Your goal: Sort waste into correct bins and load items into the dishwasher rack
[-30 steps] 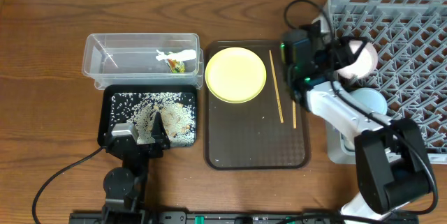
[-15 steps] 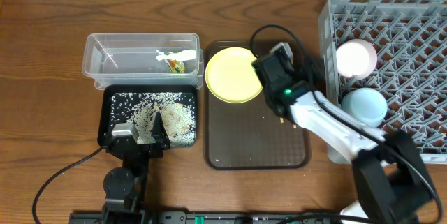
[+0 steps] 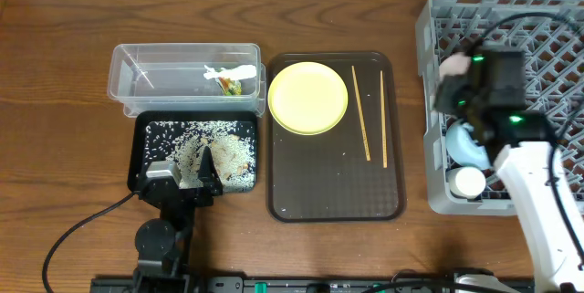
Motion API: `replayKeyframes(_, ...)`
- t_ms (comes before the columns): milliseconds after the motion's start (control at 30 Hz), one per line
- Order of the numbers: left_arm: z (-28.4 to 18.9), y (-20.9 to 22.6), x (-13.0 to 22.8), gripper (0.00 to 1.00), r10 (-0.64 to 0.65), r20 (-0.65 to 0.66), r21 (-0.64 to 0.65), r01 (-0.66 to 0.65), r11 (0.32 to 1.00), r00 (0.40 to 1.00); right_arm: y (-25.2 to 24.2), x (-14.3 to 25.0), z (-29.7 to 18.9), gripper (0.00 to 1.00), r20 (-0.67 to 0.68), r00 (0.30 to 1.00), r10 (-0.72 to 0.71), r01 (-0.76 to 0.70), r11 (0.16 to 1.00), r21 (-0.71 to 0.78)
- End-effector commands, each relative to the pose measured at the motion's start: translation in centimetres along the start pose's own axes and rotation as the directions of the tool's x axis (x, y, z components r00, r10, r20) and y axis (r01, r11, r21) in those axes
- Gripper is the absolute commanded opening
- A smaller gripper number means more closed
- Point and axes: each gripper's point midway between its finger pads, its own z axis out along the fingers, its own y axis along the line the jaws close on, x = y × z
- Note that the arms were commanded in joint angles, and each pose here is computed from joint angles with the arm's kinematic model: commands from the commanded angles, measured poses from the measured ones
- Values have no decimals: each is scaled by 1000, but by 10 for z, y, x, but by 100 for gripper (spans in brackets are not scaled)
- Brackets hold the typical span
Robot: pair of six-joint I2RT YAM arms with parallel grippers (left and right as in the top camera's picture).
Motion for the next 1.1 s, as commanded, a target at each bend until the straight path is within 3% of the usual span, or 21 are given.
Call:
replayKeyframes(0, 2, 6, 17, 90, 20, -42, -22, -21, 1000, 999, -12, -7, 15, 1, -10, 995, 100, -100, 995, -28)
replayKeyframes(333, 2, 6, 16, 90, 20, -42, -22, -21, 1000, 999, -22, -23, 74, 1, 52, 993, 107, -106, 994, -9)
replayKeyframes(500, 2, 6, 16, 90, 20, -42, -22, -21, 1000, 999, -53, -25, 81, 1, 90, 991, 103, -117, 980, 161)
replayKeyframes(833, 2, 6, 17, 90, 20, -42, -22, -21, 1000, 999, -97, -26, 73, 1, 118, 985, 124, -156, 936, 316)
replayKeyframes(933, 2, 6, 16, 90, 20, -42, -22, -21, 1000, 999, -104, -27, 72, 2, 123, 983, 137, -170, 931, 323)
replayKeyframes(1067, 2, 6, 16, 90, 20, -42, -22, -21, 1000, 999, -88, -27, 76, 1, 104, 984, 147, -167, 960, 224)
